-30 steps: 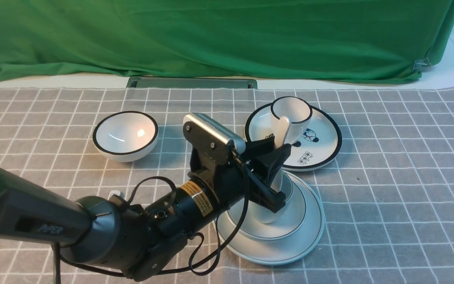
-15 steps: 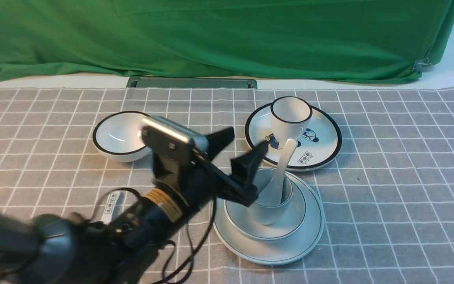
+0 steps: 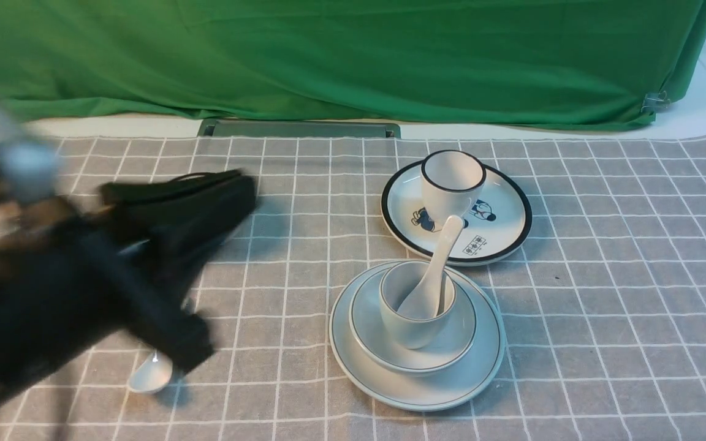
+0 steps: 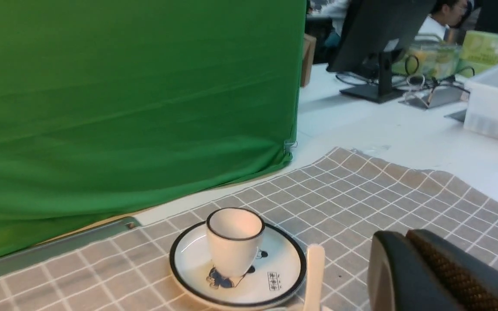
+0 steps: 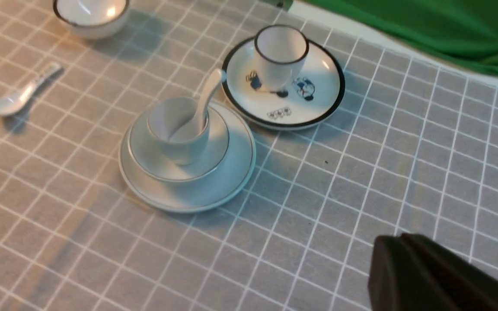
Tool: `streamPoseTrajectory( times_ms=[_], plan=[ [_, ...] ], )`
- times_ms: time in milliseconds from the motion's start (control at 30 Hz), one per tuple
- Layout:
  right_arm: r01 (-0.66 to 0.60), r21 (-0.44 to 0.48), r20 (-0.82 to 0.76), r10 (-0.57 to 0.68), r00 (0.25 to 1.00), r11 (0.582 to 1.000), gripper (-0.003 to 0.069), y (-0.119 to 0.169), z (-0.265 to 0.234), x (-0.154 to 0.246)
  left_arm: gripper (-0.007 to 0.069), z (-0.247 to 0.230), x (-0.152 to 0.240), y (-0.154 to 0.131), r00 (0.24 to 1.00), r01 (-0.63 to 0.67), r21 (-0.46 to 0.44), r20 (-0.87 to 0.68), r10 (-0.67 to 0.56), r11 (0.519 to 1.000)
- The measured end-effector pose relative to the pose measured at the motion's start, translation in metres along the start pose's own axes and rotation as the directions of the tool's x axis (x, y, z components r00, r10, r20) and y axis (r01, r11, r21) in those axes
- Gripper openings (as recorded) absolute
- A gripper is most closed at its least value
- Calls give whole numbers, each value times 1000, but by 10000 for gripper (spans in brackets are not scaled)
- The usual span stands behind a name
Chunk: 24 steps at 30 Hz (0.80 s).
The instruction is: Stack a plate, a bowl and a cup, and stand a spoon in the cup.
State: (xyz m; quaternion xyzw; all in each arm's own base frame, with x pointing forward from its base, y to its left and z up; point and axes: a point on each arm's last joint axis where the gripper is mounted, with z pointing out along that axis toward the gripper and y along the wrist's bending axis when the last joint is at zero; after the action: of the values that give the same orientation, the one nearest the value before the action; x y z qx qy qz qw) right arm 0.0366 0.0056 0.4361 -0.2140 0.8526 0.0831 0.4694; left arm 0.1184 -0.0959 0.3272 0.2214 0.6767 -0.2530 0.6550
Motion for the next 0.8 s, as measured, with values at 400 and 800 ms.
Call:
streamPoseTrajectory(
  times_ms=[400, 800],
  plan=[
    [-173, -10, 24, 174, 985, 985, 22, -3, 2, 57, 9, -72, 67, 3, 998, -1, -3, 57, 1, 1000],
    [-180, -4, 0, 180, 984, 984, 53, -1, 12, 62, 10, -73, 132, 7, 990, -3, -15, -141, 1, 1000]
  ],
)
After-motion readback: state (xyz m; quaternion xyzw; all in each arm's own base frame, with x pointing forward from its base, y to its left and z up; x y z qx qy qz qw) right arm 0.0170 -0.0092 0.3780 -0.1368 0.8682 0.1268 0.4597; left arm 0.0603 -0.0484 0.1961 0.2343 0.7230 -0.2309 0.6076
